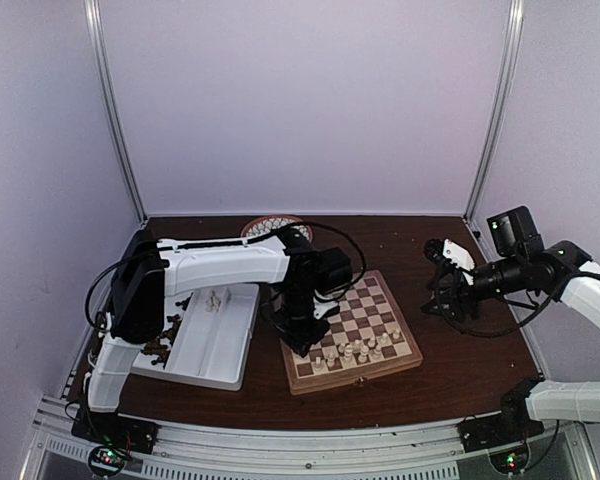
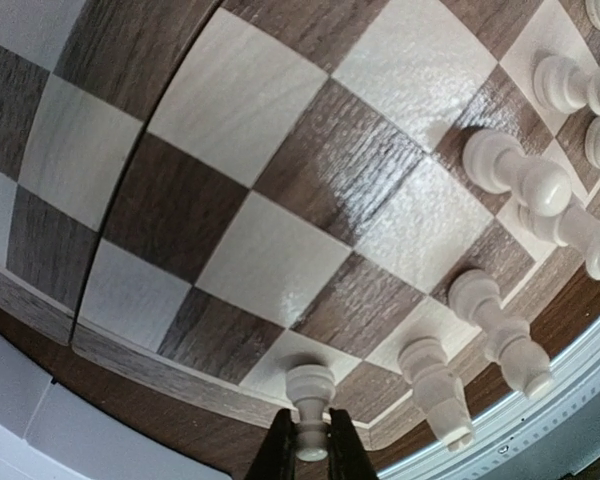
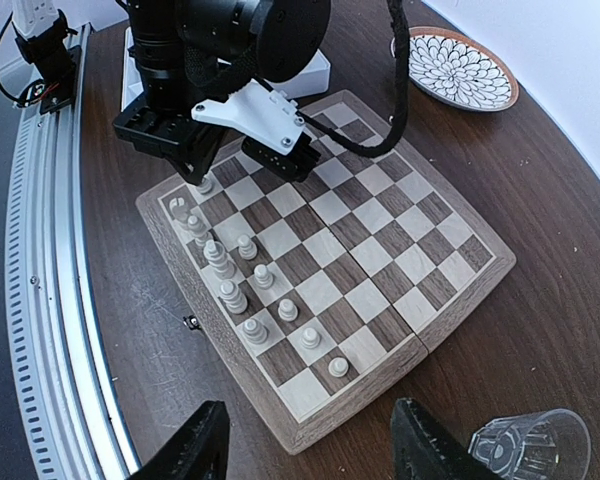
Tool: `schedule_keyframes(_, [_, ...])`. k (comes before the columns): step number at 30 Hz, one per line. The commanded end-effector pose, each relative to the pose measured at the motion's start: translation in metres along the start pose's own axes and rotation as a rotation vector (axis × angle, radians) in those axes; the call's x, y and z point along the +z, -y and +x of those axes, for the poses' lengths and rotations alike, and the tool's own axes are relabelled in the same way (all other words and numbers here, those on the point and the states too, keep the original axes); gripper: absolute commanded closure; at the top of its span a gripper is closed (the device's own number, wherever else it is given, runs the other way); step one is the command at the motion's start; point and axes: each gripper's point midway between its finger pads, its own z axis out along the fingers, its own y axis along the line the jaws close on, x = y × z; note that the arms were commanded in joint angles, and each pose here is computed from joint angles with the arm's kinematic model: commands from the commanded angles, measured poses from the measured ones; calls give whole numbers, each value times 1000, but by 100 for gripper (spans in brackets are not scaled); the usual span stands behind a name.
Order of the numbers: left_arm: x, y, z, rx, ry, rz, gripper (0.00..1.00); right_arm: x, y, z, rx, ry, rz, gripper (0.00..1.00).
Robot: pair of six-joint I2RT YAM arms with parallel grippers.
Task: Set up the chess pieces on the board
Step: Place the pawn on a2.
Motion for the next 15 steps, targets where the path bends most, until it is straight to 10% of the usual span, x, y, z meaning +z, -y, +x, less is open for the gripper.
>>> schedule_keyframes(1, [5,-1,-2,-6,-23,11,94,-2,-2,-2,-8,20,-5,42])
schedule_keyframes(15, [1,-7,4,-10,-41,-28,89,-2,-2,-3,-10,21,-5,42])
